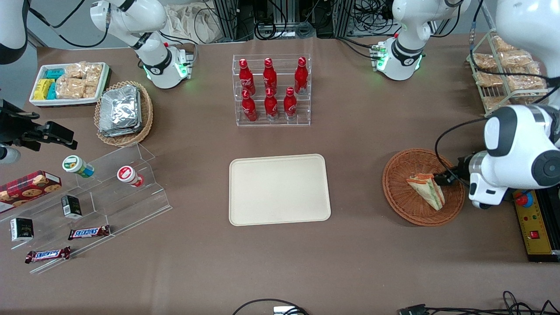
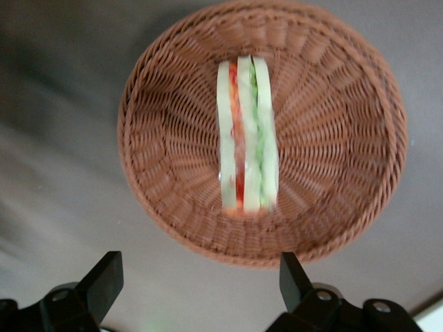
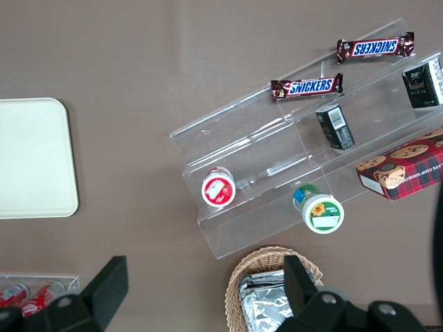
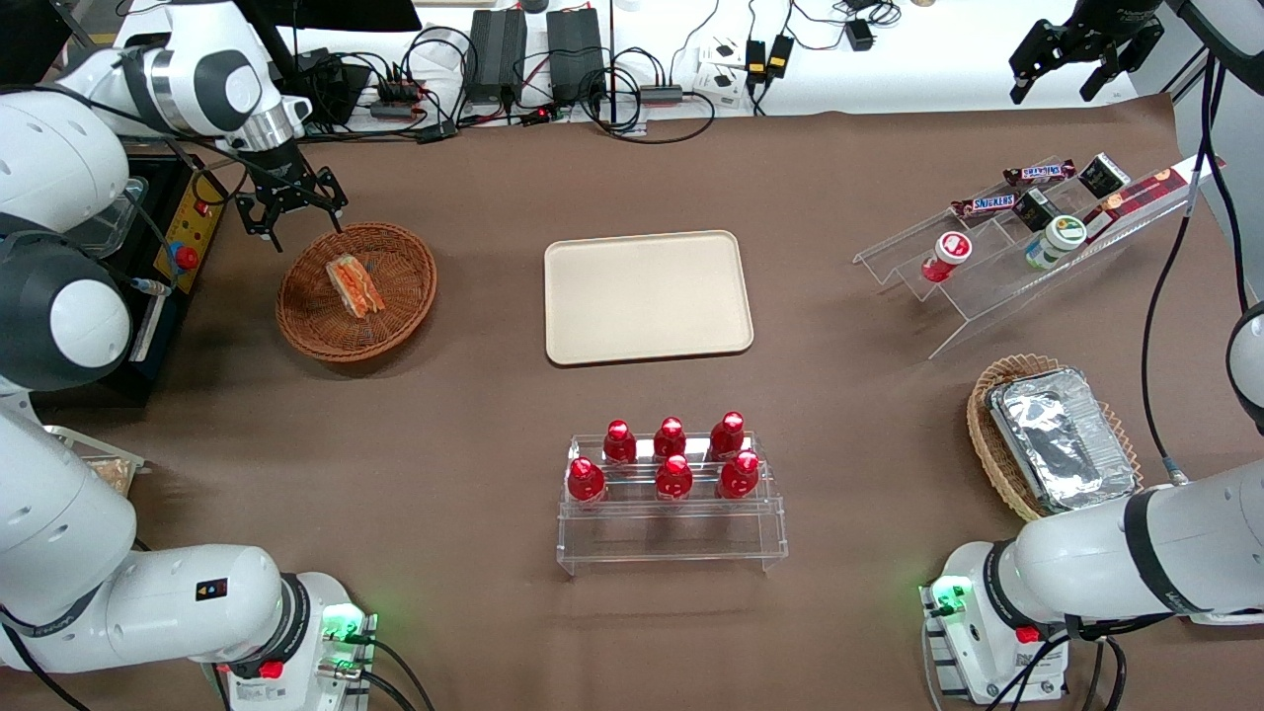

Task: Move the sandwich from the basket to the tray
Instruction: 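Move the open left gripper down over the sandwich in the wicker basket, then close the left gripper on the sandwich and lift it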

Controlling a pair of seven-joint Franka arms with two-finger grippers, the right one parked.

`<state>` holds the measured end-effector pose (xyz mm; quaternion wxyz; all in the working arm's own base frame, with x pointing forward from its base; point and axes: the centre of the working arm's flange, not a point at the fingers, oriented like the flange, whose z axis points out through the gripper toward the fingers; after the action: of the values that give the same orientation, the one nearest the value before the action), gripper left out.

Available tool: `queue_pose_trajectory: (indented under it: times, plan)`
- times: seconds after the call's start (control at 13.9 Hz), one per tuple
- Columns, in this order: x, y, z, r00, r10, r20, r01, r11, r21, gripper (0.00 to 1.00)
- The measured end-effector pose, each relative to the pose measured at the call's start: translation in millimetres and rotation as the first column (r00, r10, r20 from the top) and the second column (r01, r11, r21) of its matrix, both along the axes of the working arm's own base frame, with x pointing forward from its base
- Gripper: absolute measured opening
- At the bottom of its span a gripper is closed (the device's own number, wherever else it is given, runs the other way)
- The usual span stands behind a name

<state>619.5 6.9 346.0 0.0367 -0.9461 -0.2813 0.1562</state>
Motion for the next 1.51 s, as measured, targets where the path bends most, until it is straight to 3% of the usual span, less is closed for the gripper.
queue_pose_trajectory:
  times: [0.5, 0.94, 1.3, 1.51]
  plan:
    - [17, 12, -87, 0.997, 0.077, 0.015, -0.076, 0.995, -0.057, 1.00]
    - [18, 10, -129, 0.993, 0.120, -0.003, -0.120, 0.991, -0.057, 0.96]
    - [20, -3, -121, 0.995, 0.100, 0.005, -0.100, 0.993, -0.067, 0.43]
    - [22, -34, -79, 0.999, 0.049, 0.017, -0.048, 0.995, -0.089, 0.33]
